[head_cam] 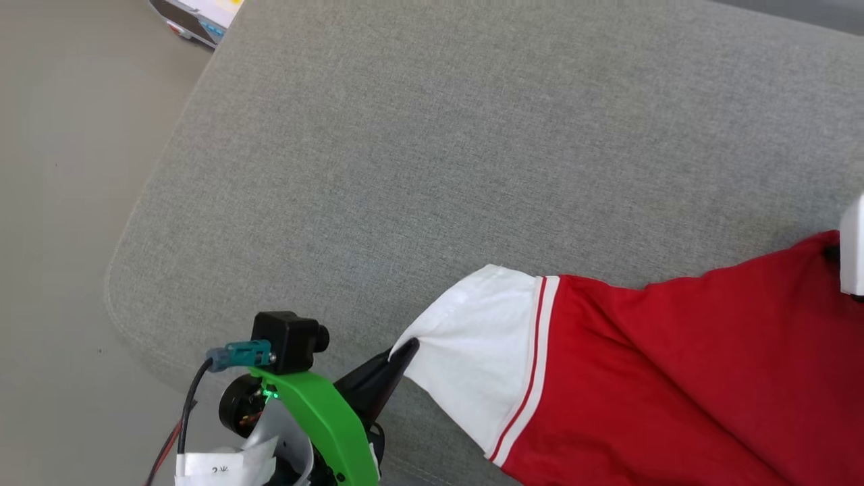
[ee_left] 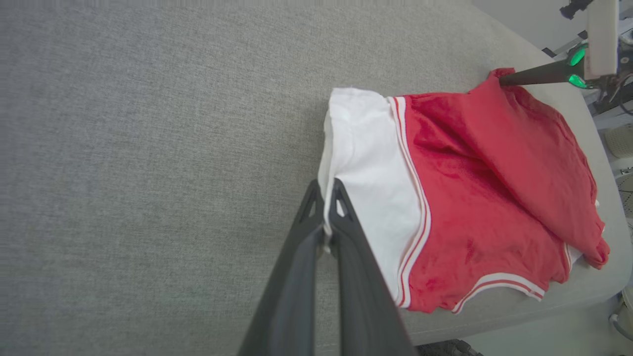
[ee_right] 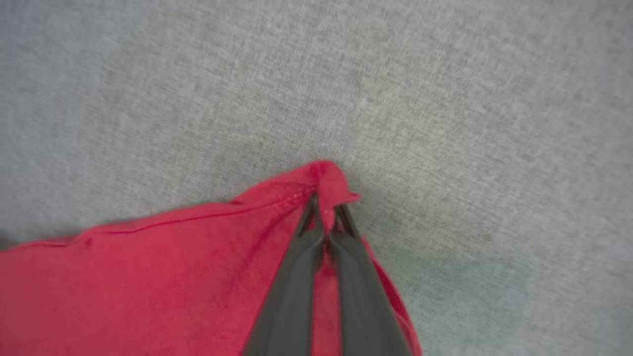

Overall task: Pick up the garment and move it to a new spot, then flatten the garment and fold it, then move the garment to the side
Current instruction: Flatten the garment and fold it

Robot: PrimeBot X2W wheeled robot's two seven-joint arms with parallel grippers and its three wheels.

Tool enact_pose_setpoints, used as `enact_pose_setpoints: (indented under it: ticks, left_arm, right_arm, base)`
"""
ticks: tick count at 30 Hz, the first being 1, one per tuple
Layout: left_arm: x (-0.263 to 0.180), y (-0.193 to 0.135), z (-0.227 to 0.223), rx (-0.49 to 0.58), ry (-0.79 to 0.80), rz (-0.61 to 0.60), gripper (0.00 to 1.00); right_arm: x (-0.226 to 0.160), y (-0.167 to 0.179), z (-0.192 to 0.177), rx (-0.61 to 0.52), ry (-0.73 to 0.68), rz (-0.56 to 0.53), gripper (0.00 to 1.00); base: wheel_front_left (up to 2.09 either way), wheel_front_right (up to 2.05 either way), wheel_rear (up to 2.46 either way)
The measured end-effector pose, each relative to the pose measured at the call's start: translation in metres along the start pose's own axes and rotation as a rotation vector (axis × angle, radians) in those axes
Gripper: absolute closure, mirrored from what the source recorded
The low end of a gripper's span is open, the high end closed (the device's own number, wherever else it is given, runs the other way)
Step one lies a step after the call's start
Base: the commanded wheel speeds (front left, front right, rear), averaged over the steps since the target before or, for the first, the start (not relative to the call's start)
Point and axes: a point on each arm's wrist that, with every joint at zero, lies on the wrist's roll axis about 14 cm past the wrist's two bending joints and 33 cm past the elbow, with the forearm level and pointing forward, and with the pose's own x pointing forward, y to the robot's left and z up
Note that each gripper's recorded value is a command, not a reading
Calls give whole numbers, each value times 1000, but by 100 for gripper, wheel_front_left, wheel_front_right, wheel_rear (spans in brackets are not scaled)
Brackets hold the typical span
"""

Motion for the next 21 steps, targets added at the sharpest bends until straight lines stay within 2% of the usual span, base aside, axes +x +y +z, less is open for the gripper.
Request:
enact_pose_setpoints:
  ticks: [6, 10, 21]
  left_arm:
    - [-8, -3, 13, 24, -50, -12, 100]
    - [-15, -4, 27, 56, -99, -18, 100]
    - [-36, -30, 87, 177, -295, -95, 100]
  right_arm:
    - [-24, 3, 4, 54, -121, 23, 100]
    - [-53, -5, 8, 74, -212, 8, 100]
    - [-163, -12, 17, 64, -507, -36, 100]
  base:
    - [0, 0, 0]
    - [0, 0, 0]
    - [0, 0, 0]
